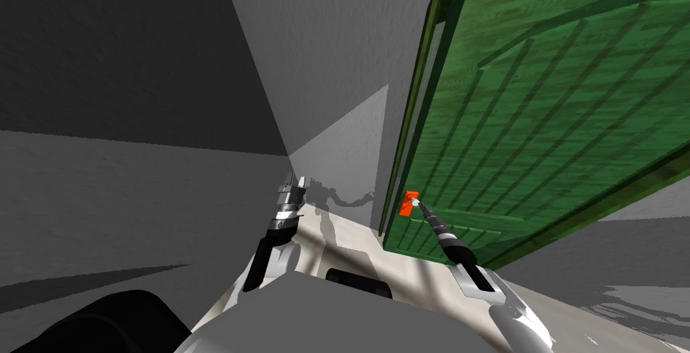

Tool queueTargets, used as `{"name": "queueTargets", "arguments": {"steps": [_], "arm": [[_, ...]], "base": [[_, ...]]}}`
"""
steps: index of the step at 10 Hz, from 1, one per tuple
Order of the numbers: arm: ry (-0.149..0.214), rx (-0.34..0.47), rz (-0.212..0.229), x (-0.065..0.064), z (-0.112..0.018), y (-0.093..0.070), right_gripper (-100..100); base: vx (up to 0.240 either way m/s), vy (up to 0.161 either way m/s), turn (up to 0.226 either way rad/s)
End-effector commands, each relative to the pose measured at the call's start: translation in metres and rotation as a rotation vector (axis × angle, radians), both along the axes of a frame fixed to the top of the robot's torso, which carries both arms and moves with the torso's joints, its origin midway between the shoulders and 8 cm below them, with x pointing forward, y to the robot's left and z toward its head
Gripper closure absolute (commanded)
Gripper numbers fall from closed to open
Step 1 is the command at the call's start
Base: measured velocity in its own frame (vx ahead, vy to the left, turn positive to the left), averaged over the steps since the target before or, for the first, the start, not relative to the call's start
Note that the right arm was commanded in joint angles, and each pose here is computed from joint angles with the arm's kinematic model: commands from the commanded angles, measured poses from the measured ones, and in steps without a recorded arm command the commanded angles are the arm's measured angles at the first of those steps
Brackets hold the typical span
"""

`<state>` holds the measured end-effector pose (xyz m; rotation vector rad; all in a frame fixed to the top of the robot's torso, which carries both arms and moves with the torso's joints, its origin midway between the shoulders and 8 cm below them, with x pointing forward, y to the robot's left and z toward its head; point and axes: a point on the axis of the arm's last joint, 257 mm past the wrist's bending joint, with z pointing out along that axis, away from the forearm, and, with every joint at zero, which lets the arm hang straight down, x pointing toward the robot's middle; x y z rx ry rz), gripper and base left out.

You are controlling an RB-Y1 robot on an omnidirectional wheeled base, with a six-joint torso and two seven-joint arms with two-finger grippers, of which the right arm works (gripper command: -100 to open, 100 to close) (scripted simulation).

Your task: Pull the door open

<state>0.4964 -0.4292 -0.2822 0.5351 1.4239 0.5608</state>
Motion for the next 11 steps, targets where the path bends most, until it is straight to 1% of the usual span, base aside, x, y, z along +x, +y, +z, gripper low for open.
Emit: {"name": "queueTargets", "arguments": {"steps": [1,2,4,5,6,7,9,10,11], "arm": [[0.006,-0.073,0.0,-0.002,-0.001,-0.002,-100],[0.006,-0.08,0.0,-0.002,-0.001,-0.002,-100],[0.016,-0.186,0.002,-0.007,-0.003,-0.006,-100],[0.016,-0.204,0.001,-0.007,-0.003,-0.006,-100],[0.022,-0.259,0.002,-0.01,-0.004,-0.008,-100],[0.022,-0.266,0.002,-0.01,-0.004,-0.008,-100],[0.032,-0.369,0.006,-0.015,-0.006,-0.012,-100],[0.032,-0.386,0.005,-0.015,-0.006,-0.012,-100],[0.036,-0.439,0.007,-0.017,-0.007,-0.014,-100]], "base": [[-0.02,0.035,-0.034],[-0.016,0.032,-0.017],[-0.026,0.045,-0.039],[-0.023,0.044,-0.026],[-0.022,0.04,-0.028],[-0.017,0.032,-0.023],[-0.026,0.041,-0.042],[-0.03,0.04,-0.024],[-0.017,0.033,-0.032]]}}
